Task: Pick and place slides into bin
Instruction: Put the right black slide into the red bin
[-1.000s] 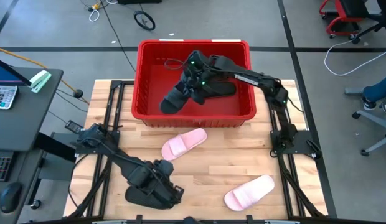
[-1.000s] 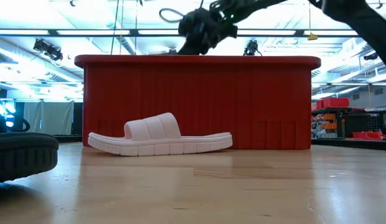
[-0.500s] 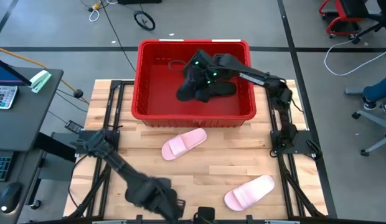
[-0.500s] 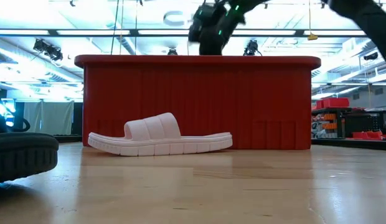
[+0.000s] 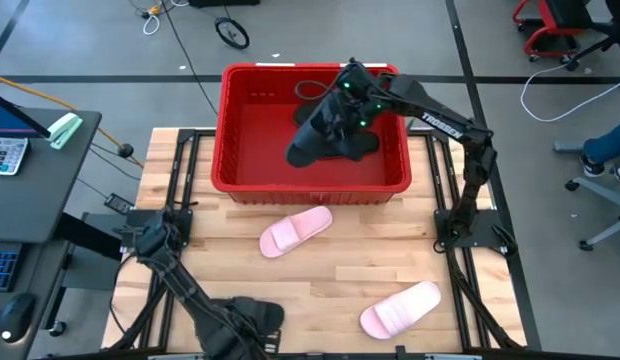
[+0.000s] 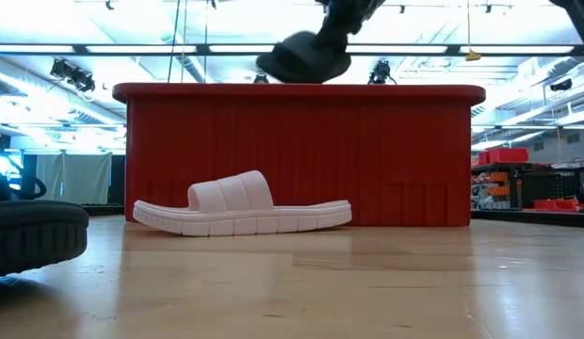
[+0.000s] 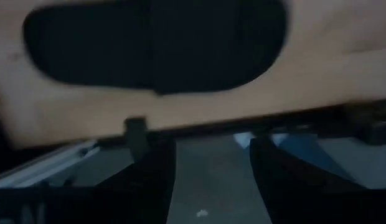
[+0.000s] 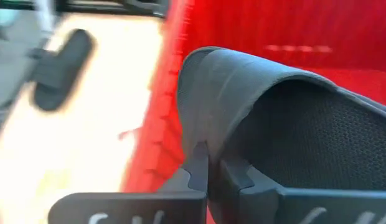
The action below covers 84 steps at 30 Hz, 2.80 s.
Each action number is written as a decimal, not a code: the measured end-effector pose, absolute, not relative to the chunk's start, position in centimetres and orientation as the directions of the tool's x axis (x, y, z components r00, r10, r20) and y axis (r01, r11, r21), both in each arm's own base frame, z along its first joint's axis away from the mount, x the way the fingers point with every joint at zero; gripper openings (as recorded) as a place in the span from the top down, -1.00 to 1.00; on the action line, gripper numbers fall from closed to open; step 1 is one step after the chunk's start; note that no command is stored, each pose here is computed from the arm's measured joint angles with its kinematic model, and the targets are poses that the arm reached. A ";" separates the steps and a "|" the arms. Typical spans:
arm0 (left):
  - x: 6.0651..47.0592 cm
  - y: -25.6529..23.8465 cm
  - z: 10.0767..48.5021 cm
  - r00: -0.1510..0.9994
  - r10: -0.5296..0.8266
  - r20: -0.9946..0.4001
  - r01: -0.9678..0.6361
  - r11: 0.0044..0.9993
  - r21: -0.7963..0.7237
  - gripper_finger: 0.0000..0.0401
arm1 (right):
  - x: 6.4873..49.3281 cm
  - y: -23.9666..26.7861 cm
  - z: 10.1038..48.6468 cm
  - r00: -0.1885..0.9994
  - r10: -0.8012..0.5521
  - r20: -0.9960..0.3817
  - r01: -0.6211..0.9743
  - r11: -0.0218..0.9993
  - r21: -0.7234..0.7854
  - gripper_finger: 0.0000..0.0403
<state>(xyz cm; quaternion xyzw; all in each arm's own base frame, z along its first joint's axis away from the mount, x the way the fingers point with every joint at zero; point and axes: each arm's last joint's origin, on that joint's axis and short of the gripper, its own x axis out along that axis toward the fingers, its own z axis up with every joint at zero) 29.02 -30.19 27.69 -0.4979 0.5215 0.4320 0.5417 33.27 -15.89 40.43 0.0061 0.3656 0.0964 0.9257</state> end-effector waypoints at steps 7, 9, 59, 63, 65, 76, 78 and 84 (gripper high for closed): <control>32.1 -26.3 28.6 0.220 0.078 -0.972 -0.966 0.157 -0.206 -0.01 | 34.4 -14.0 39.3 0.656 0.273 -0.704 -0.279 0.954 0.110 0.95; 32.8 -24.9 29.5 0.263 0.107 -0.959 -0.955 0.167 -0.243 0.01 | 35.0 -14.1 38.8 0.652 0.269 -0.709 -0.301 0.950 0.084 0.95; 32.5 2.1 43.5 0.561 0.431 -0.706 -0.728 0.663 -0.174 0.75 | 32.3 -12.0 44.6 0.821 0.159 -0.548 -0.254 0.962 -0.101 0.82; 32.5 2.2 43.4 0.552 0.428 -0.716 -0.750 0.629 -0.202 0.75 | 32.2 -12.1 44.4 0.809 0.109 -0.577 -0.213 0.970 -0.115 0.61; 32.4 2.2 43.3 0.544 0.426 -0.723 -0.765 0.606 -0.219 0.75 | 32.0 -12.2 44.5 0.806 0.061 -0.588 -0.177 0.974 -0.142 0.50; 32.2 3.3 43.2 0.510 0.454 -0.731 -0.838 0.455 -0.302 0.75 | 24.5 -9.5 50.3 0.871 -0.159 -0.464 0.039 0.965 -0.259 0.21; 32.1 4.3 43.2 0.495 0.475 -0.728 -0.853 0.426 -0.302 0.75 | 22.5 -8.6 51.6 0.895 -0.163 -0.416 0.063 0.968 -0.242 0.22; 31.0 9.4 43.2 0.433 0.512 -0.742 -0.900 0.288 -0.327 0.75 | 16.7 -6.1 54.3 0.943 -0.170 -0.288 0.117 0.975 -0.191 0.25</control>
